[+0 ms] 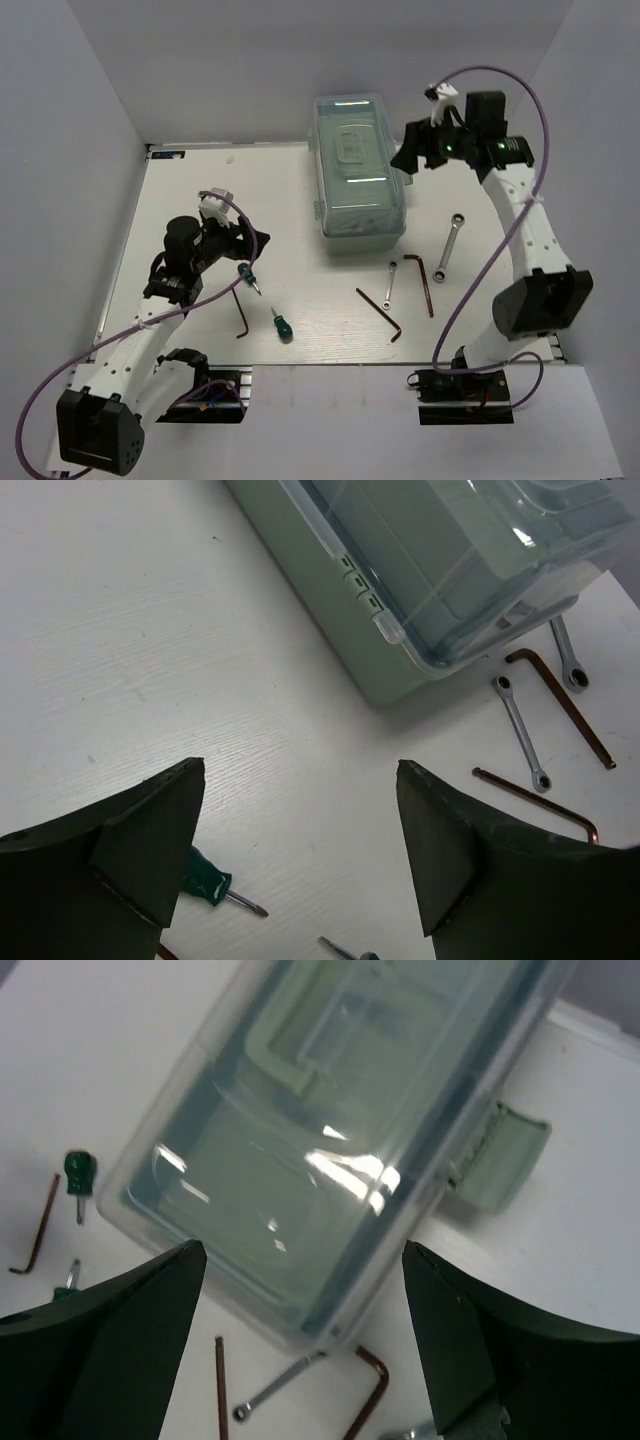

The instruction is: Sort the tools into containers

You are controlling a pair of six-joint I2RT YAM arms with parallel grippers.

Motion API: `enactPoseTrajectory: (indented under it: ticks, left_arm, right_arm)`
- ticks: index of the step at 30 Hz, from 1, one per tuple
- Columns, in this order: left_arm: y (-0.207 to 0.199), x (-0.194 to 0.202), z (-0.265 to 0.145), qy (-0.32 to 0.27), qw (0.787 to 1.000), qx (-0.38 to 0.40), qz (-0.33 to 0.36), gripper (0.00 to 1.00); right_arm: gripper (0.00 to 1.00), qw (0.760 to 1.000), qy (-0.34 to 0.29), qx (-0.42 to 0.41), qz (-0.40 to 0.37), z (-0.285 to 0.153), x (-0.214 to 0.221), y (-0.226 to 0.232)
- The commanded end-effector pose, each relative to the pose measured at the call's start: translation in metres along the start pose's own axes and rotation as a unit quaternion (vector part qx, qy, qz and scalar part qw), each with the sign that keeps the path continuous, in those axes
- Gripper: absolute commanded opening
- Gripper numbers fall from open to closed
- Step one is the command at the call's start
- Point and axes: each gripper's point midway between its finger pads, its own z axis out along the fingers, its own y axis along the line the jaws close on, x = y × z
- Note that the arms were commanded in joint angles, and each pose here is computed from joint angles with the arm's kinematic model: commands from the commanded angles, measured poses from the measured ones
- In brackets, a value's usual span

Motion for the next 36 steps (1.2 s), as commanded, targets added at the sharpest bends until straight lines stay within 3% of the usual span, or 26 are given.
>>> enactPoseTrajectory:
  ticks: [1, 4, 6, 7, 10, 12, 18, 20, 26, 32, 36]
  left_arm:
    - [-0.011, -0.014, 0.001, -0.010, 1.000, 0.028, 0.001, 0.88]
    - [-0.021, -0.012, 0.006, -0.009, 0.998, 0.060, -0.011, 0.86]
    - [-0.026, -0.008, 0.011, -0.001, 0.996, 0.083, -0.016, 0.67]
    - [-0.027, -0.009, 0.012, -0.001, 0.996, 0.088, -0.015, 0.64]
    - [-0.028, -0.004, 0.016, 0.006, 0.995, 0.096, -0.018, 0.56]
    - [-0.029, -0.004, 0.016, 0.007, 0.995, 0.101, -0.013, 0.56]
    - [-0.030, -0.009, 0.022, -0.011, 0.994, 0.106, -0.030, 0.83]
    - [-0.027, -0.008, 0.028, -0.015, 0.993, 0.102, -0.049, 0.86]
    - [-0.034, -0.015, 0.055, -0.037, 0.983, 0.137, -0.115, 0.86]
    - [-0.032, -0.023, 0.071, -0.055, 0.979, 0.147, -0.130, 0.84]
    - [-0.031, -0.032, 0.081, -0.065, 0.978, 0.151, -0.131, 0.84]
  right_arm:
    - [0.87, 1.000, -0.002, -0.014, -0.006, 0.016, -0.029, 0.019]
    - [0.80, 1.000, -0.012, -0.019, 0.010, 0.059, -0.035, 0.018]
    - [0.72, 0.998, -0.016, -0.039, 0.041, 0.075, -0.032, 0.022]
    - [0.71, 0.997, -0.055, -0.043, 0.029, 0.084, -0.051, 0.022]
    - [0.70, 0.994, -0.086, -0.061, 0.026, 0.096, -0.075, 0.027]
    - [0.70, 0.992, -0.102, -0.065, 0.031, 0.103, -0.088, 0.030]
    - [0.70, 0.989, -0.098, -0.087, 0.067, 0.136, -0.084, 0.032]
    - [0.70, 0.989, -0.087, -0.091, 0.080, 0.150, -0.077, 0.031]
    - [0.70, 0.991, -0.072, -0.067, 0.093, 0.176, -0.063, 0.032]
    - [0.70, 0.991, -0.066, -0.030, 0.113, 0.189, -0.056, 0.029]
    - [0.70, 0.990, -0.062, 0.041, 0.119, 0.193, -0.052, 0.020]
